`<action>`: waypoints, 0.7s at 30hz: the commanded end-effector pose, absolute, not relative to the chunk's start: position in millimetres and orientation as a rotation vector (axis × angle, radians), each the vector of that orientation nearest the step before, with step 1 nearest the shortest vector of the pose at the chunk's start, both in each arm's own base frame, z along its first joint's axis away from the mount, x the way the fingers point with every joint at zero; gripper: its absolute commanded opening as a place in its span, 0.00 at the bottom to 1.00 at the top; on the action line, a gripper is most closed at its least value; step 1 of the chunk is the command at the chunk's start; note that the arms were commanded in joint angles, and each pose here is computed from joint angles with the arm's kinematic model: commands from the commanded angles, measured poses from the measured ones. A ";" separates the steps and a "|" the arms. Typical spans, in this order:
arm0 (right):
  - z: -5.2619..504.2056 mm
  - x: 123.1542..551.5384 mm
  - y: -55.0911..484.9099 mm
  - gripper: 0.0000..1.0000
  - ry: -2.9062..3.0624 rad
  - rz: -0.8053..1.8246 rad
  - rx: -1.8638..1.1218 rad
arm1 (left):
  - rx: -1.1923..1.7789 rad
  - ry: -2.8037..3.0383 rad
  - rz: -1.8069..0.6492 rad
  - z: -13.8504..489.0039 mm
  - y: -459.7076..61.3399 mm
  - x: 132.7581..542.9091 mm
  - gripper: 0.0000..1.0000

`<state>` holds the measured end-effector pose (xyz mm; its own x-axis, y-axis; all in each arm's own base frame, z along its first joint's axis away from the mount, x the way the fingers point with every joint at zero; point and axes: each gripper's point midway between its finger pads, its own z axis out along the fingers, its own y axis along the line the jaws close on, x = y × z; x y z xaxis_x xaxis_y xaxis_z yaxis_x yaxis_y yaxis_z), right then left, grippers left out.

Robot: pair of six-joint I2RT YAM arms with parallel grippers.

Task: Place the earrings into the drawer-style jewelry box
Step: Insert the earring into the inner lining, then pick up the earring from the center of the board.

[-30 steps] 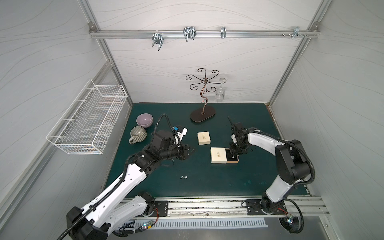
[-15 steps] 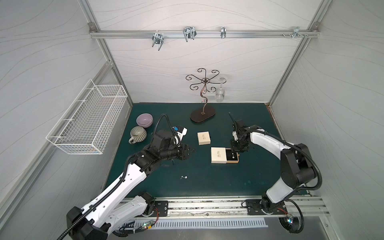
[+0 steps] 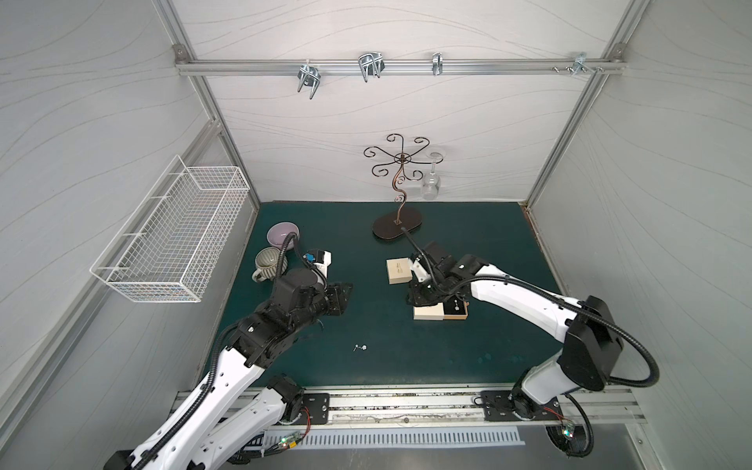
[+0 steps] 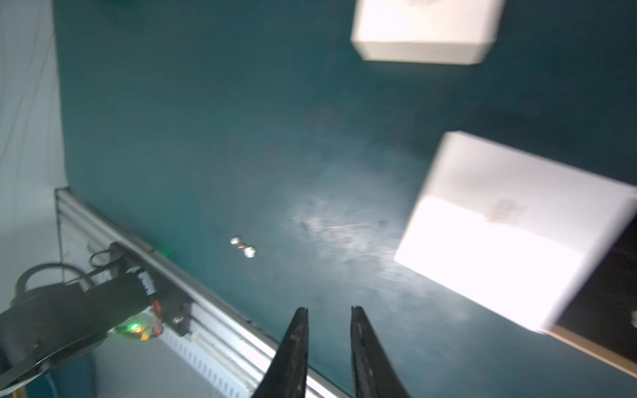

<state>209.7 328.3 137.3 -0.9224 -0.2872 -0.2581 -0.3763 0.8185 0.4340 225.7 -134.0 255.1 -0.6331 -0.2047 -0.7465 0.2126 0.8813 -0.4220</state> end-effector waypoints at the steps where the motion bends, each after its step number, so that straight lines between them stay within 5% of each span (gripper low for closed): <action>1: 125.9 196.5 364.6 0.25 2.858 0.740 -0.514 | -0.102 2.115 -0.519 267.7 -107.6 224.1 0.44; 10: 90.7 155.6 434.5 0.26 2.893 0.580 -0.691 | -0.142 2.056 -0.494 281.2 -84.5 203.8 0.43; 21: 61.5 130.9 458.4 0.23 2.922 0.422 -0.777 | -0.124 2.053 -0.494 281.1 -79.8 194.2 0.44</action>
<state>133.1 467.7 72.2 -0.8536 -0.4851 -0.1896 -0.5209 0.7974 0.3048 193.7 -82.5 260.6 -0.5649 -0.2607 -0.7829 0.0981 0.9208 -0.3774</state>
